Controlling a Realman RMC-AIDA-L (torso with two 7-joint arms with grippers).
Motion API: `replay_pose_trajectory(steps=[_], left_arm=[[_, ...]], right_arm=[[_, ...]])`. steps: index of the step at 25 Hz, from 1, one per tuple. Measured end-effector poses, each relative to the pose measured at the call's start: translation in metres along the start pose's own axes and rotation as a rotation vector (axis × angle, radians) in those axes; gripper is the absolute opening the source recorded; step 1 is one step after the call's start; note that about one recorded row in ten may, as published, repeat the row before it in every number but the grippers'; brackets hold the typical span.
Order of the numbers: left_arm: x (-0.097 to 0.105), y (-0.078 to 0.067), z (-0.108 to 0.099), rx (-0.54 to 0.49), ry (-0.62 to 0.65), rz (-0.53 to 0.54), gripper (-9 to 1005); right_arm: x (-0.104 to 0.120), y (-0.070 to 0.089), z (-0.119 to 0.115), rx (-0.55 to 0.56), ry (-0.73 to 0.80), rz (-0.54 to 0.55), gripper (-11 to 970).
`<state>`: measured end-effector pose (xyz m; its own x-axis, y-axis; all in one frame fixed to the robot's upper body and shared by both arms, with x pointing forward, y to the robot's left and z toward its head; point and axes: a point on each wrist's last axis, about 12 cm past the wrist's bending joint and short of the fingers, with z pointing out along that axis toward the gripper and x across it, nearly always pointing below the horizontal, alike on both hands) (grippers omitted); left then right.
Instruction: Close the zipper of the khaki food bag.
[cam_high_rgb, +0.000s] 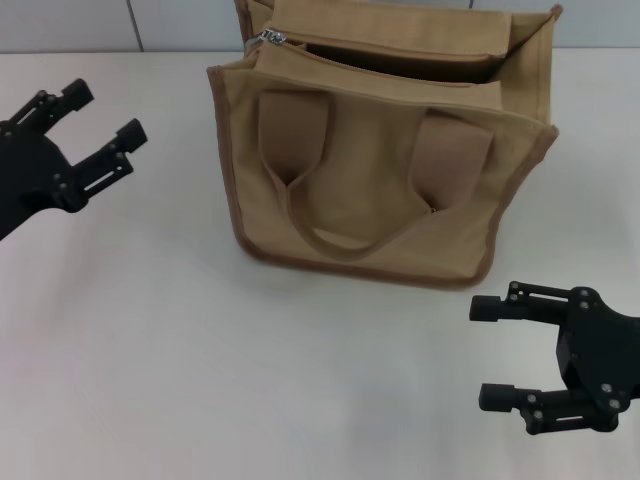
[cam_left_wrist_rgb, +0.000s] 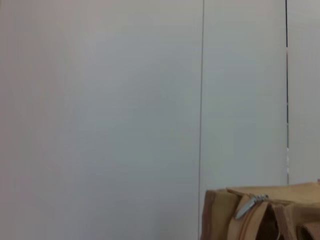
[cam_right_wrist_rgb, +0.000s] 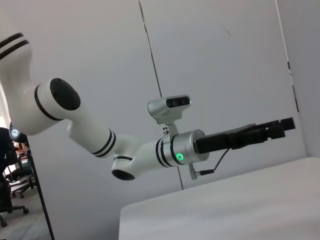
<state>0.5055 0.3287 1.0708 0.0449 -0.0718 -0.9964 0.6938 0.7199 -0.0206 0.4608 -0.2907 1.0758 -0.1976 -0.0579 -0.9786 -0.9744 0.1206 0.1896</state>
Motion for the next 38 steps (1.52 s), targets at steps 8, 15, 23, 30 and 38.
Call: replay_pose_trajectory(steps=[8,15,23,30,38], left_arm=[[0.001,0.01,0.042,0.045,0.114,0.03,803],[-0.009,0.007,0.103,0.155,0.187,0.11,802],[-0.013,0.0,0.121,0.221,0.194,0.128,800],[-0.008,-0.008,0.102,0.276,0.181,0.099,799],[-0.004,0.01,0.091,0.13,0.203,0.154,797]], right_arm=[[-0.001,0.001,-0.001,0.001,-0.01,-0.001,799],[0.001,0.003,-0.003,0.005,-0.012,0.005,797],[0.002,0.005,-0.005,0.019,-0.018,0.009,795],[0.003,0.006,-0.007,0.02,-0.022,0.009,794],[0.003,0.006,-0.006,0.019,-0.024,0.0,791]])
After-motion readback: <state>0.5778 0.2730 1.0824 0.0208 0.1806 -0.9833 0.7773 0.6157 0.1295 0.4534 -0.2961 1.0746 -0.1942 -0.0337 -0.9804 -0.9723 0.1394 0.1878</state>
